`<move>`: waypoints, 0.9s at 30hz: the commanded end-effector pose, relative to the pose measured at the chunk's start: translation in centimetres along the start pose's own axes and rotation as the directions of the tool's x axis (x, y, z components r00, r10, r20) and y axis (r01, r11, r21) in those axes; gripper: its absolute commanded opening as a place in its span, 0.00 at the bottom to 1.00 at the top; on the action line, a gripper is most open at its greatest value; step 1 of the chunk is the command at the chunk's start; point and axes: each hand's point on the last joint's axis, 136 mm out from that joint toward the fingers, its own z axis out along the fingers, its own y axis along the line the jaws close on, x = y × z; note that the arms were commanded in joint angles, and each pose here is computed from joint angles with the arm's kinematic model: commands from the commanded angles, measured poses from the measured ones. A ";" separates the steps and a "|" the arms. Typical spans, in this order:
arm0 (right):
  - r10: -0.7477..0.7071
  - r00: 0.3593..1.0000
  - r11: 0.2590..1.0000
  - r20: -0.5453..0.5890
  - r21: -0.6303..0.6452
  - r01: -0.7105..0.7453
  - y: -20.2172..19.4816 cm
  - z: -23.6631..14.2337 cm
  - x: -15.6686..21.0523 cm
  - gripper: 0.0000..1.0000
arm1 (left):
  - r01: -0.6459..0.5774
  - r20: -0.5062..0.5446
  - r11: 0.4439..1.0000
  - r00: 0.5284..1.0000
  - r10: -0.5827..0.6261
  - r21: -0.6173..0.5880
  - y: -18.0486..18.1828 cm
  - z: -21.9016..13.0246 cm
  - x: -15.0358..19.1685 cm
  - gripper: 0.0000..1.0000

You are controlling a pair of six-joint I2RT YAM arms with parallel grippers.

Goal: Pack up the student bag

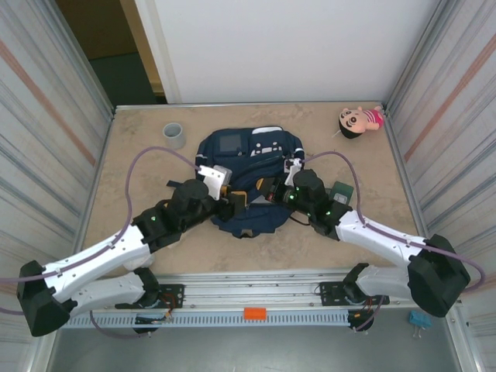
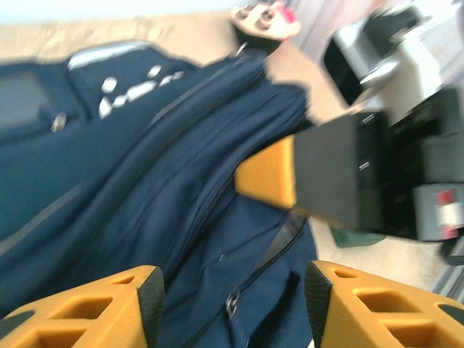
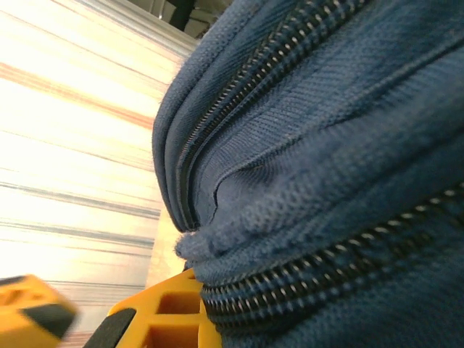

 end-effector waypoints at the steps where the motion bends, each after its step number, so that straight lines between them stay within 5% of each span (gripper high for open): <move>1: -0.046 0.994 0.994 0.103 -0.097 0.056 3.7 0.0 -2.6 0.00 | 0.113 -0.094 0.989 0.988 -0.122 -0.100 1.7 0.9 3.8 0.56; 14: -0.071 0.995 0.990 0.070 -0.117 0.079 4.9 0.5 -1.7 0.00 | 0.149 -0.181 0.973 0.967 -0.181 -0.177 1.7 4.9 5.9 0.47; 27: -0.045 0.996 0.996 0.080 -0.072 0.051 4.4 0.8 -2.1 0.00 | 0.074 -0.125 0.958 0.986 -0.113 -0.278 0.1 2.6 6.4 0.52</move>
